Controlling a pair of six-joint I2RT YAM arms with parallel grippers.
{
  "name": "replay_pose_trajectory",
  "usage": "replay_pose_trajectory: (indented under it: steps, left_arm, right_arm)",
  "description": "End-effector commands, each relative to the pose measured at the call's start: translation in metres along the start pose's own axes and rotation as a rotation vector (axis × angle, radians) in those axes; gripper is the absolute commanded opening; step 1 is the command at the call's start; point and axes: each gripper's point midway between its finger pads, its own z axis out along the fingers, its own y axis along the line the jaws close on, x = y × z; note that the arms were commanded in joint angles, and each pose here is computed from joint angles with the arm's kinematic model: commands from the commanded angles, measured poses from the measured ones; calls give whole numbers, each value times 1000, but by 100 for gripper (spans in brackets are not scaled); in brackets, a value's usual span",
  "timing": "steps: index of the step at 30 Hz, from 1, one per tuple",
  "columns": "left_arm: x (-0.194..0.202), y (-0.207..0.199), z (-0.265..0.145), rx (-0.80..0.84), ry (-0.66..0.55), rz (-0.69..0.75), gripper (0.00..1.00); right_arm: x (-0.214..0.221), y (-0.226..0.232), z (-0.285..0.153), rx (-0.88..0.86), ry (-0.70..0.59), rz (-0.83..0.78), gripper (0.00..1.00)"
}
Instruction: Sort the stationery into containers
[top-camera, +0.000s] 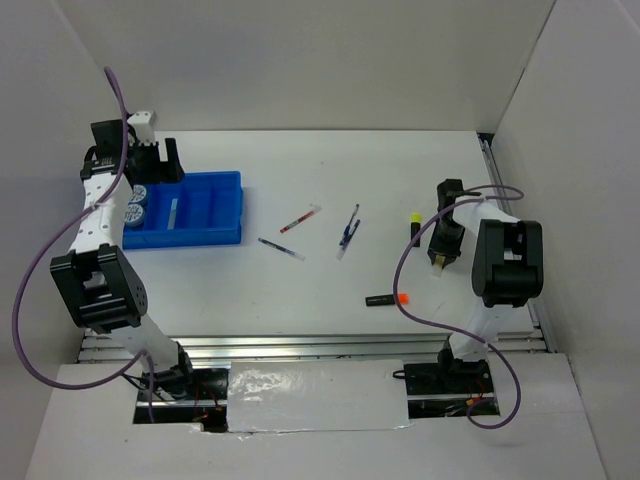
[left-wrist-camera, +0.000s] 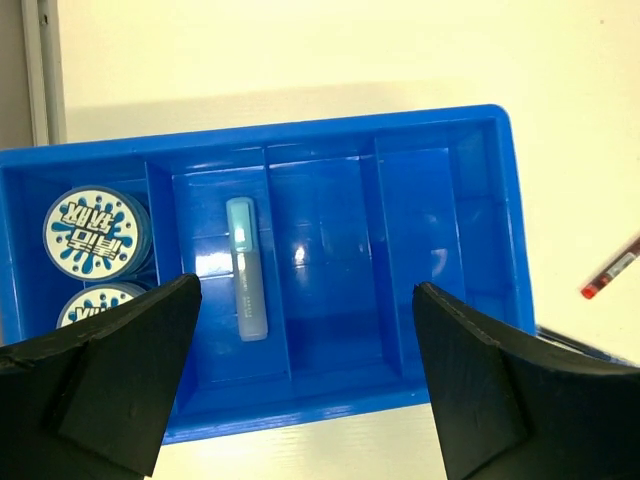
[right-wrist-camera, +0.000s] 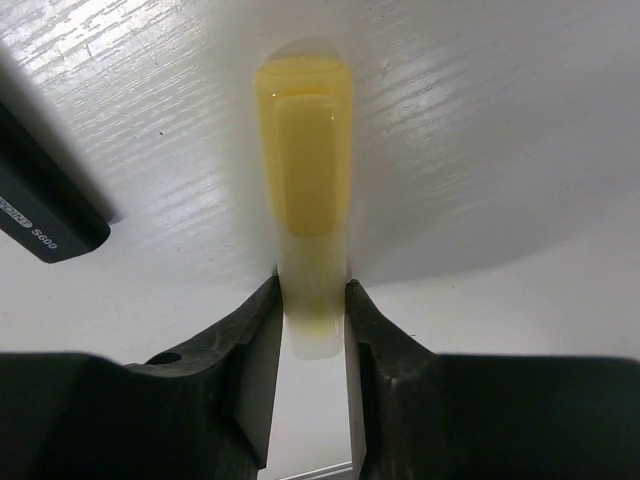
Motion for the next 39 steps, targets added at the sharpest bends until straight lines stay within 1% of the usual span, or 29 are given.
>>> replay_pose_trajectory:
  steps: [1,2,3,5,6,7,8,9,10,11,12,14,16,17,18,19,20,21,22,23,26,27,29,30,32,33,34,37,39]
  left_arm:
    - [-29,-13,-17,43,-107,12,99]
    - [-28,-15,-17,56,-105,11,99]
    - [-27,-17,-17,64,-102,10,99]
    - [-25,-26,-19,114,-94,15,99]
    - [-25,-28,-21,128,-96,18,99]
    - [-28,-32,-27,142,-119,23,99]
    - [-20,-37,-27,166,-114,16,99]
    - [-32,-47,-40,202,-180,32,99]
    - [-22,-52,-40,228,-173,24,99]
    - [-20,-67,-45,305,-185,31,99]
    - [-22,-76,-57,339,-205,2,99]
    - [-16,-88,-61,398,-233,-47,99]
    - [-11,-109,-73,499,-233,-99,99]
    - [-8,-118,-76,537,-222,-113,99]
    - [0,-130,-80,583,-200,-138,99]
    - [3,-144,-82,617,-191,-129,99]
    - [3,-151,-88,632,-202,-123,99]
    - [14,-159,-87,650,-177,-162,99]
    - [12,-172,-91,683,-197,-148,99]
    - [12,-180,-97,699,-202,-156,99]
    - [26,-215,-96,763,-136,-150,99]
    - [30,-226,-96,781,-116,-143,97]
    - [37,-249,-95,815,-79,-139,94]
    - [39,-261,-97,831,-73,-128,92]
    - [39,-268,-92,811,-67,-150,88]
    - [40,-278,-94,822,-58,-149,86]
    - [42,-280,-87,808,-42,-163,84]
    - [46,-299,-87,829,-3,-175,82]
    - [52,-309,-81,830,18,-177,81]
  right_arm:
    - [11,-6,-2,7,17,-25,29]
    - [11,-5,-3,-1,22,-27,27]
    - [11,-5,-2,-4,23,-39,18]
    - [10,-3,-4,-19,20,-50,8]
    - [10,0,-5,-43,18,-70,0]
    - [7,2,-10,-56,4,-80,0]
    - [5,5,-14,-71,-8,-102,0]
    - [1,10,-23,-103,-31,-108,0]
    - [-3,13,-29,-123,-49,-118,0]
    - [-8,15,-36,-142,-71,-128,0]
    - [-14,19,-47,-171,-111,-135,0]
    - [-23,25,-62,-209,-169,-169,0]
    - [-29,41,-86,-303,-232,-230,0]
    - [-27,50,-94,-327,-247,-262,0]
    - [-27,64,-112,-374,-295,-303,0]
    - [-25,73,-121,-405,-315,-343,0]
    - [-21,89,-133,-442,-349,-386,0]
    - [-18,99,-150,-482,-388,-416,0]
    - [-14,110,-159,-509,-410,-447,0]
    - [-7,128,-177,-556,-461,-492,0]
    - [8,164,-205,-671,-519,-549,0]
    - [23,182,-219,-723,-521,-581,0]
    - [31,205,-235,-781,-553,-592,0]
    - [46,220,-242,-819,-547,-610,0]
    - [52,238,-251,-846,-566,-617,0]
    - [65,249,-257,-870,-558,-638,0]
    - [71,256,-258,-880,-553,-650,0]
    - [85,275,-263,-879,-546,-674,0]
    - [86,285,-264,-857,-545,-667,0]
